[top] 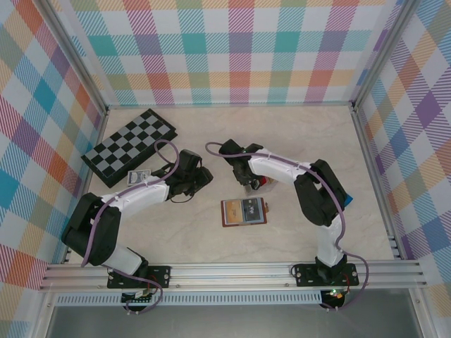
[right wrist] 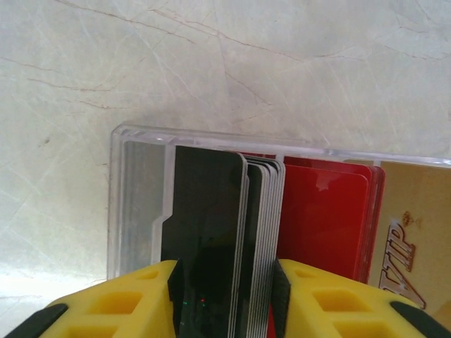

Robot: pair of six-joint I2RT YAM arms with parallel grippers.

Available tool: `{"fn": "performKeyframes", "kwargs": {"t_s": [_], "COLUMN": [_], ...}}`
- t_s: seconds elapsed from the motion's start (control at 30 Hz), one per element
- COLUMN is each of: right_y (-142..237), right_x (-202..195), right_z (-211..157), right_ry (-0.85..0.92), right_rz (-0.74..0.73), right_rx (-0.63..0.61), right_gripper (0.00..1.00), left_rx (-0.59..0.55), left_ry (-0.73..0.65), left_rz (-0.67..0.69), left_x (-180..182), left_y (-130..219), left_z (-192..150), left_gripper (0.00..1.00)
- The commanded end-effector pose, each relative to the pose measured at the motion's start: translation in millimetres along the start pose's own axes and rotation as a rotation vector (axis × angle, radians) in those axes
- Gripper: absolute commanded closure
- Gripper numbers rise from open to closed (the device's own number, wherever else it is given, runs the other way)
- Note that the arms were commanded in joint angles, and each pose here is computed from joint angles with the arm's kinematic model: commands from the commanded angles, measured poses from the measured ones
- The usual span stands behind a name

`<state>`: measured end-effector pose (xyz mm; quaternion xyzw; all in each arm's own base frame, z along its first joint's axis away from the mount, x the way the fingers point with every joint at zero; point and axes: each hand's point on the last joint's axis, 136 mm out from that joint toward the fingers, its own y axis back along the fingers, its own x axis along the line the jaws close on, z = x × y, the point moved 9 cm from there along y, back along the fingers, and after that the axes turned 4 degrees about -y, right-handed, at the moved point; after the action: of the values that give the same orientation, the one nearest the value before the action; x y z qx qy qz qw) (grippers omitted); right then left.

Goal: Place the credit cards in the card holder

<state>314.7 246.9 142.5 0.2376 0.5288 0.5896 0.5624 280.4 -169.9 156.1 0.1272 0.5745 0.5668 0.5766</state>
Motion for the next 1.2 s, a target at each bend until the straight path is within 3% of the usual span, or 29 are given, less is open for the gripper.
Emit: {"fn": "performKeyframes", "kwargs": {"t_s": [0.0,0.17,0.67,1.17], "right_y": [-6,2,5,9], "right_x": [-4,-10,-20,-30], "right_z": [-6,-6,-9,-9], "right_ry": [0.028,0.03,0.032,0.023], "right_rz": [-0.046,-0.05,-0.09,-0.09], "right_rx": [0.008,-0.008,-0.014,-0.029], "right_gripper": [0.66,0.73,0.67,0.71], "left_rx": [-0.005,-0.005,0.001,0.005], "left_ry": [0.012,0.013,0.011,0.011], "left_rz": [-0.012,-0.01,-0.013,-0.017], "left_x": [-3,-2,-2,-4], "left_y": [3,3,2,0], "left_z": [4,4,3,4], "left_gripper": [0.49,0.49,0.49,0.49]}}
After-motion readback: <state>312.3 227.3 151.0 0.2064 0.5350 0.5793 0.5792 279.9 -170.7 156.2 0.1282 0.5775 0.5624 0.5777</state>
